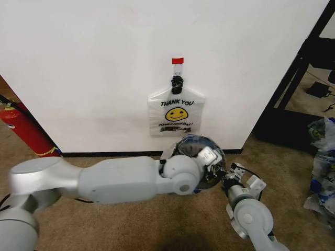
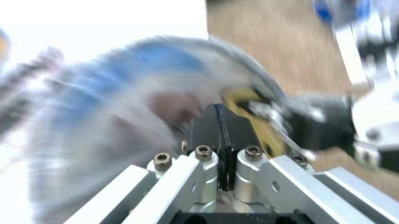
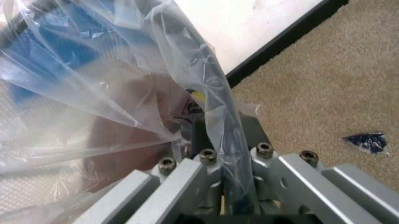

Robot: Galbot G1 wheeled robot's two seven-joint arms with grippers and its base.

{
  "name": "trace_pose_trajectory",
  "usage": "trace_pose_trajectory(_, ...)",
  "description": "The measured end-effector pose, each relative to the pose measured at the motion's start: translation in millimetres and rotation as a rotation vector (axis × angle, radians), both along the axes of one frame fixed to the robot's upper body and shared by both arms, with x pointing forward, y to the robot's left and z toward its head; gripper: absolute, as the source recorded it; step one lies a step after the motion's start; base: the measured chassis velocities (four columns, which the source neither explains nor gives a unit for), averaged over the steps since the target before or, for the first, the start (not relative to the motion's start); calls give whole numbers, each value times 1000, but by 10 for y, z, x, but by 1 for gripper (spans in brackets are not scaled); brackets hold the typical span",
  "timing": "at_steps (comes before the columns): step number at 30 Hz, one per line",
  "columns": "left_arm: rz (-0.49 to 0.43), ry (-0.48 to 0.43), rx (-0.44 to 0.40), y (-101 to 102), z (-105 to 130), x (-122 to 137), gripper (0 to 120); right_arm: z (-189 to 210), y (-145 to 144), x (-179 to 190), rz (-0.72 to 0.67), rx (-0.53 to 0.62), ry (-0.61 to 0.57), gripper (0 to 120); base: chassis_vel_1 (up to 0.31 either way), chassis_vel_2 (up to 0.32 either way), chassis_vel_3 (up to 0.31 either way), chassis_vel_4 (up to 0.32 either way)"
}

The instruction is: Pick up the garbage bag from the wall and place it over the trash bin.

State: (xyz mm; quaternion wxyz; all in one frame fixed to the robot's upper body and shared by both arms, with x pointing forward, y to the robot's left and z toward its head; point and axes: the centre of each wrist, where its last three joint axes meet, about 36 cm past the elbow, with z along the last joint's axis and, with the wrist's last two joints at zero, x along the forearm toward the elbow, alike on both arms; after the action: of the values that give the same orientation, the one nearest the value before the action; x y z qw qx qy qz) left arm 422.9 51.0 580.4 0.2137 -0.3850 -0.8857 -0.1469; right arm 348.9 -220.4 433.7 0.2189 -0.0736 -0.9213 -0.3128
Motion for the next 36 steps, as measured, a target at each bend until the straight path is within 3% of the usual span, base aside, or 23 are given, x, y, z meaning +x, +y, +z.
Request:
trace_pose_trajectory(3,68,-97,-107,387,27,28,0,1,-16,5,-7,10,-1,0,0,0,0,0)
trace_pose_trajectory(4,68,-97,-107,387,27,28,0,1,-16,5,-7,10,-1,0,0,0,0,0)
trace_pose_trajectory(7,139,-182,-192,776,-134,-31,1,10,-42,14,-18,33,-1,0,0,0,0,0)
trace_pose_trajectory(11,236,-189,-284,1165,-382,-182,16,6,-34,0,-18,76,29,0,0,0,0,0)
trace_pose_trajectory(12,236,-189,-284,1165,-382,-182,16,6,-34,0,-18,76,29,0,0,0,0,0)
trace_pose_trajectory(13,300,-202,-318,1324,-448,-241,23,-3,-26,20,-19,94,45,0,0,0,0,0)
trace_pose_trajectory(16,407,-220,-349,1550,-617,-390,34,-65,14,113,-25,131,76,0,0,0,0,0)
trace_pose_trajectory(24,628,-199,-372,1905,-1042,-869,64,-254,331,379,-53,211,167,0,0,0,0,0)
trace_pose_trajectory(29,680,-207,-367,1986,-1105,-994,77,-301,515,496,-123,221,268,0,0,0,0,0)
trace_pose_trajectory(31,681,-212,-371,1973,-1091,-1034,88,-299,599,500,-139,201,321,0,0,0,0,0)
trace_pose_trajectory(36,671,-206,-374,1895,-1120,-1087,99,-351,697,496,-147,169,371,0,0,0,0,0)
